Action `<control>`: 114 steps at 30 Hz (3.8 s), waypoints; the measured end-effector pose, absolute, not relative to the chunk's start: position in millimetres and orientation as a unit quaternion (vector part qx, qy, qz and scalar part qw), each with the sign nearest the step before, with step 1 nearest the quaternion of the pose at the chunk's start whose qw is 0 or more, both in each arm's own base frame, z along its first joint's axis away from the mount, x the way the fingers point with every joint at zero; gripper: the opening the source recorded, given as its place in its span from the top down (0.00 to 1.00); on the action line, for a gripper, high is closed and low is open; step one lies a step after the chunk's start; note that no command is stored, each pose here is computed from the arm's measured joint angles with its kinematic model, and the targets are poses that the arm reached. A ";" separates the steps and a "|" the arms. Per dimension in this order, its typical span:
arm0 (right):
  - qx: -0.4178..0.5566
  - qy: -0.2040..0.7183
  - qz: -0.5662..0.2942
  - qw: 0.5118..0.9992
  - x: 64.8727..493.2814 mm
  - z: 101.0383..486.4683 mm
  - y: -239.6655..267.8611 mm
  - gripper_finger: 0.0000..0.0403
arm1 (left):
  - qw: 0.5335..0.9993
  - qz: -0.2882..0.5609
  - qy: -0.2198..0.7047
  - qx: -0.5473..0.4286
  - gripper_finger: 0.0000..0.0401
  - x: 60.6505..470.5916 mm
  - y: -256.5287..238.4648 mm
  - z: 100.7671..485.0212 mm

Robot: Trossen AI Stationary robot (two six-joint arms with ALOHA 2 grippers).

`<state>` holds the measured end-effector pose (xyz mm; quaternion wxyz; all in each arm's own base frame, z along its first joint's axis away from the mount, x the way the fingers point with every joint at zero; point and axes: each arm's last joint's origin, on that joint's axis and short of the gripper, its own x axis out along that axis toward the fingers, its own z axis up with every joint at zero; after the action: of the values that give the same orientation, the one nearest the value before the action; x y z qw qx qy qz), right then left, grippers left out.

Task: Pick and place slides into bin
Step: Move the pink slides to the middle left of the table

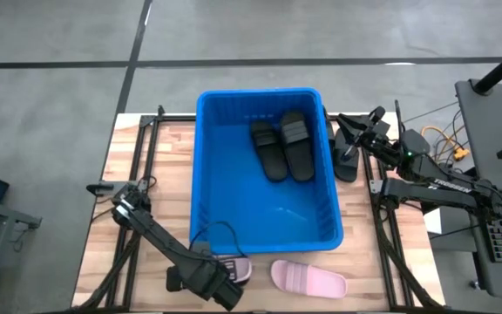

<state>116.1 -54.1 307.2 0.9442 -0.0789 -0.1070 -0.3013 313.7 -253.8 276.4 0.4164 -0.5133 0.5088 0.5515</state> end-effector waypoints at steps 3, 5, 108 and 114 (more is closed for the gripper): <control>-0.079 -0.108 -0.302 0.944 115.8 307.3 -54.0 0.86 | 0.426 0.540 0.521 -0.505 0.45 311.3 -255.4 277.4; -0.079 -0.108 -0.302 0.944 115.7 307.4 -54.0 0.86 | 0.429 0.536 0.526 -0.502 0.45 310.5 -256.4 277.8; -0.079 -0.287 -0.364 0.883 98.8 339.5 -51.0 0.86 | 0.711 0.246 0.634 -0.179 1.00 139.4 -119.4 312.2; -0.050 -0.299 -0.354 0.885 98.8 339.6 -51.0 0.86 | 0.723 0.261 0.635 -0.078 1.00 123.9 -101.4 277.8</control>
<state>98.8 -51.0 339.6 0.8848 -0.0500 -0.2991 -0.3538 123.9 -101.4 277.8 0.7232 -0.0776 0.6348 0.2607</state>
